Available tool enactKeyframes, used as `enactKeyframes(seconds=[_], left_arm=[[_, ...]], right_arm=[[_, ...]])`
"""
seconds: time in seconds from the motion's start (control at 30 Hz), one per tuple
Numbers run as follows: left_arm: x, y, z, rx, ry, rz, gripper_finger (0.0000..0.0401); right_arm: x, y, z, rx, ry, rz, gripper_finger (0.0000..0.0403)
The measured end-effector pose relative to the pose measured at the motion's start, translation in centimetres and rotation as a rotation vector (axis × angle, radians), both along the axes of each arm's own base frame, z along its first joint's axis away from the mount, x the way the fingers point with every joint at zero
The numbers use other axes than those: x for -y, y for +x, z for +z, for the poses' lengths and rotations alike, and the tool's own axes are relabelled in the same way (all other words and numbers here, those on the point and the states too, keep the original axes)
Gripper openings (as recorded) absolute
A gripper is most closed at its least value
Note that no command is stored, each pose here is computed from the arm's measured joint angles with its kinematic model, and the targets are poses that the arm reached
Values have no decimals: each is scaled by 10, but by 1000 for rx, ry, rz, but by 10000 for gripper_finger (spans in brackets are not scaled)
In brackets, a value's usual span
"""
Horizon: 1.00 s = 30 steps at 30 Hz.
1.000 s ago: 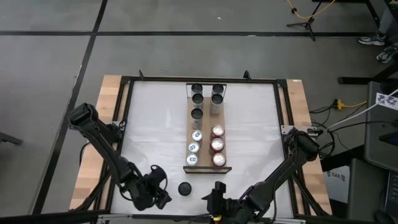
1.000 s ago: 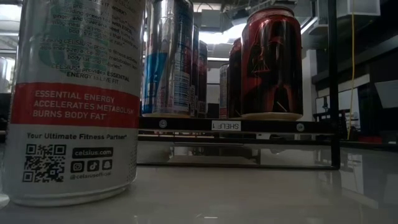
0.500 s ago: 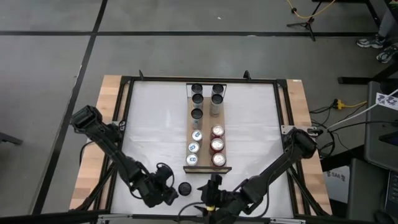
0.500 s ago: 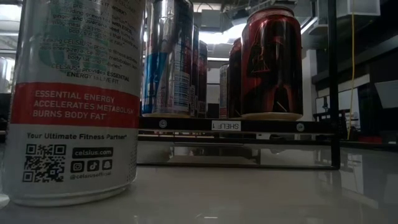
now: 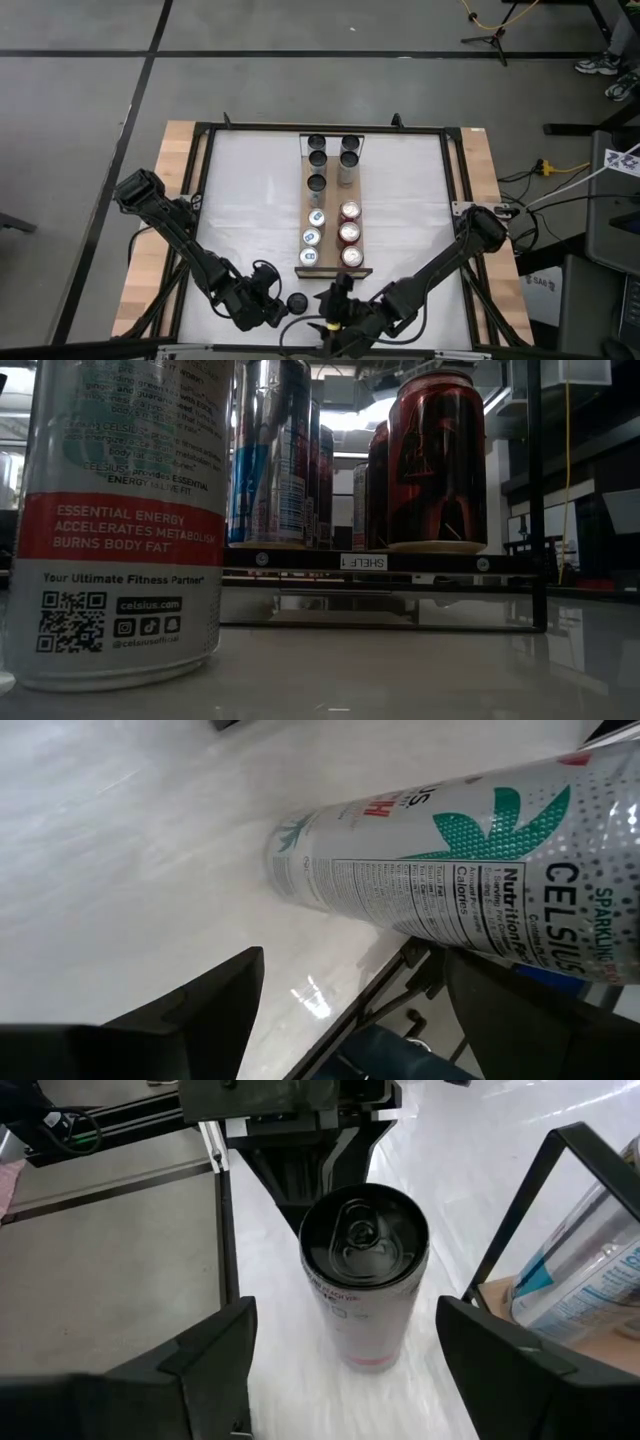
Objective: Place canned beverage on shelf
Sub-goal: Put the white pink soda can on the shelf aligned with the other white pink soda can
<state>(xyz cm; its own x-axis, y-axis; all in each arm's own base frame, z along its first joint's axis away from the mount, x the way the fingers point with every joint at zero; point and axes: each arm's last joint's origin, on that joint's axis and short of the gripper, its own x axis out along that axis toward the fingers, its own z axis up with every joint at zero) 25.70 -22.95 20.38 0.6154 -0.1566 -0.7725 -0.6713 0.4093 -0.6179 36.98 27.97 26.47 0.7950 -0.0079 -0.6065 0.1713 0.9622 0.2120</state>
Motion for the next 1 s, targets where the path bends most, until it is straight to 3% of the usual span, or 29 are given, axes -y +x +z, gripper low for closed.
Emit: enactKeyframes(seconds=[0.23, 0.47, 1.0], left_arm=[[0, 0, 0, 0, 0, 0, 305], [-1, -1, -1, -8, 5, 1, 305], [-3, -3, -3, -32, 45, 8, 304]], right_arm=[[-2, 2, -5, -6, -33, 20, 298], [-9, 10, -31, -40, -65, 47, 298], [-18, 16, -44, -44, 7, 124, 298]])
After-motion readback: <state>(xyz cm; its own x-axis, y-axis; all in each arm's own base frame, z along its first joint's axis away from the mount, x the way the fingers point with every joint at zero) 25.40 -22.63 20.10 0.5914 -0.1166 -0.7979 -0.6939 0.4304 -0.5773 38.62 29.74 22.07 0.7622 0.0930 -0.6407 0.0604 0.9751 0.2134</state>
